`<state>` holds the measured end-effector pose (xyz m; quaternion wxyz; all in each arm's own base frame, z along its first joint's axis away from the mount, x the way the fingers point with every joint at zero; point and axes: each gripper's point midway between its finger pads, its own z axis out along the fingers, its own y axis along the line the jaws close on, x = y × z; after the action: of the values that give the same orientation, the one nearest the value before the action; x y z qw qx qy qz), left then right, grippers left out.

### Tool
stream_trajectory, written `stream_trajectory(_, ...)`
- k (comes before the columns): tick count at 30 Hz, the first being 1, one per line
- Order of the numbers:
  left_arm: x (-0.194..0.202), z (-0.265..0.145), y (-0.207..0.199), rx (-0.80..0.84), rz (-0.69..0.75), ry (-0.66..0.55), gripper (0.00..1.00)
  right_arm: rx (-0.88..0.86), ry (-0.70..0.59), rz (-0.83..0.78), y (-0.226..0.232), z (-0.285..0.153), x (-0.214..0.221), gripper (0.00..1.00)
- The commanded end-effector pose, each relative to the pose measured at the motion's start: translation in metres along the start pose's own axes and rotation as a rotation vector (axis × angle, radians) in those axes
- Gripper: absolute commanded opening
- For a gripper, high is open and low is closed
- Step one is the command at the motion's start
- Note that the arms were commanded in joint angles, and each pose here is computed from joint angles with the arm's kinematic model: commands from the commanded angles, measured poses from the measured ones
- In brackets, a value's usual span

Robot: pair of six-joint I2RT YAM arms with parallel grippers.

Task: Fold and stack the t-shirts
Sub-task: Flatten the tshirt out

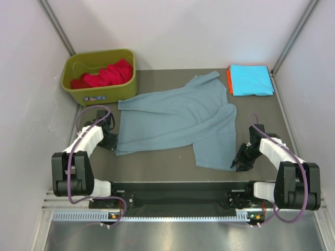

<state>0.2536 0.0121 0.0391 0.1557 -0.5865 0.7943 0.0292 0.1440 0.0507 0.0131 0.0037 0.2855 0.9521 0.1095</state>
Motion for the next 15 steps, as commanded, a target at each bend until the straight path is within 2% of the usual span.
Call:
stream_trajectory(1,-0.003,-0.001,-0.005,0.025,-0.010,-0.010,0.00,0.000,-0.036,0.004,0.001,0.007,-0.008,0.34)
stream_trajectory(5,-0.005,-0.002,-0.006,0.022,-0.007,-0.013,0.00,0.001,-0.026,0.000,0.002,0.011,-0.010,0.27)
stream_trajectory(10,-0.004,-0.003,-0.006,0.032,0.012,-0.010,0.00,0.017,-0.070,-0.003,-0.001,0.014,-0.018,0.01)
stream_trajectory(13,-0.001,-0.006,-0.010,0.058,0.042,0.009,0.00,-0.018,-0.151,-0.016,0.011,0.002,-0.038,0.00)
stream_trajectory(15,0.003,-0.011,-0.019,0.110,0.099,0.040,0.00,-0.058,-0.271,-0.033,0.029,-0.024,-0.066,0.00)
